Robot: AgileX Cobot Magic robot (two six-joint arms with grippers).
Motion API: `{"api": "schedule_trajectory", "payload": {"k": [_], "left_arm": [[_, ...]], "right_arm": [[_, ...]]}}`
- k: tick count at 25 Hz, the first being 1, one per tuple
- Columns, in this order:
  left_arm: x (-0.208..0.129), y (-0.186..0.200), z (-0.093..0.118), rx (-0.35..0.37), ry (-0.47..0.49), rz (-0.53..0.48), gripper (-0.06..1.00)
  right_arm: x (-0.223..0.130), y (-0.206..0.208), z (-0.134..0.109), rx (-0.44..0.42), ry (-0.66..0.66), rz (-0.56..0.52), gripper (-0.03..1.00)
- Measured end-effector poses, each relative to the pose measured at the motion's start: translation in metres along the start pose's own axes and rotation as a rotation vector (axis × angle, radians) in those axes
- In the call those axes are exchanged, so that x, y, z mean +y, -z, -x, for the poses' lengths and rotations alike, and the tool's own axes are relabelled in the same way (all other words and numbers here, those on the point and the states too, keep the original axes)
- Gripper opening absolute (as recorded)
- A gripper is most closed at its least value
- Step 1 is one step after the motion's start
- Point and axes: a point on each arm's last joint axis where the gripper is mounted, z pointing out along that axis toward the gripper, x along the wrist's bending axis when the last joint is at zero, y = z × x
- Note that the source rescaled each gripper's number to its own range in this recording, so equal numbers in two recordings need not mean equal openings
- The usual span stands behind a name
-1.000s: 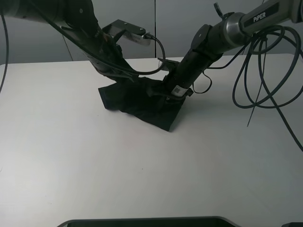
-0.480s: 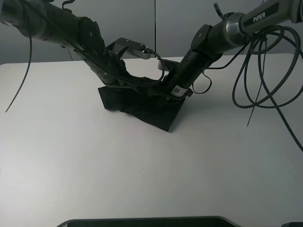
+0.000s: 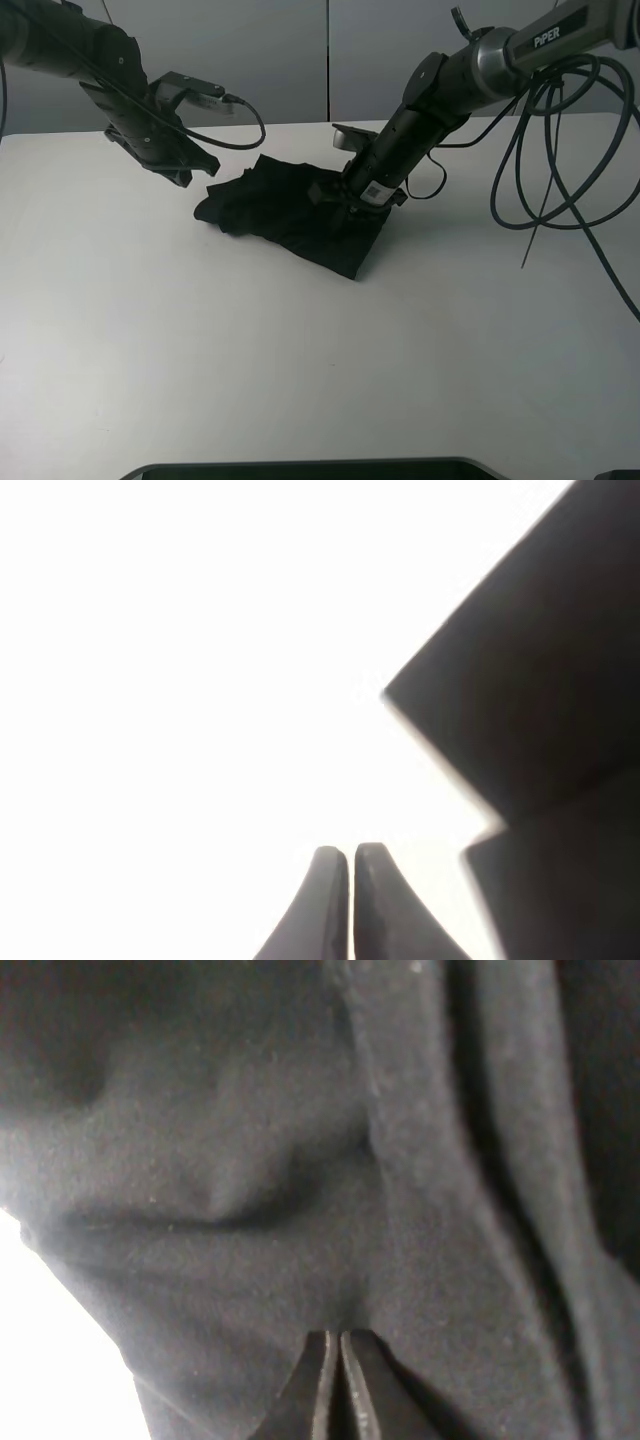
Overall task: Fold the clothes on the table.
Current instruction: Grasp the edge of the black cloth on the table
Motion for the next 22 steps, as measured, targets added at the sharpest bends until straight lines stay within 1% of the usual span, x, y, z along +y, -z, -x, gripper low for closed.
{"api": "schedule_trajectory", "payload": {"k": [3,5,8,10,13,15,17,18,20,22], "left_arm": [[0.014,0.029,0.018,-0.089,-0.001,0.112,0.0],[0.017,0.045,0.029,-0.148,-0.023,0.146,0.0],[0.014,0.055,0.041,-0.253,-0.053,0.116,0.0],[0.012,0.055,0.046,-0.301,-0.074,0.099,0.0],[0.011,0.049,0.05,-0.345,-0.084,0.09,0.0],[0.008,0.041,0.055,-0.395,-0.094,0.072,0.0],[0.004,0.028,0.061,-0.463,-0.102,0.039,0.0],[0.002,0.02,0.063,-0.482,-0.1,0.021,0.0],[-0.002,0.005,0.065,-0.501,-0.08,-0.006,0.0],[-0.006,-0.01,0.066,-0.492,-0.068,-0.019,0.0]], "right_arm": [[0.0,0.0,0.0,0.0,0.0,0.0,0.0],[0.0,0.0,0.0,0.003,-0.003,0.002,0.0],[0.0,0.0,0.0,0.005,0.0,0.001,0.0],[0.0,0.0,-0.001,0.007,0.0,0.0,0.0],[0.0,0.0,-0.001,0.009,0.0,0.001,0.0],[0.0,0.0,-0.001,0.01,-0.001,0.001,0.0],[0.0,0.0,-0.001,0.011,-0.001,0.0,0.0],[0.0,0.0,-0.001,0.011,-0.001,0.0,0.0],[0.0,0.0,-0.001,0.013,-0.002,0.001,0.0],[-0.001,0.0,-0.001,0.015,-0.004,-0.002,0.0]]}}
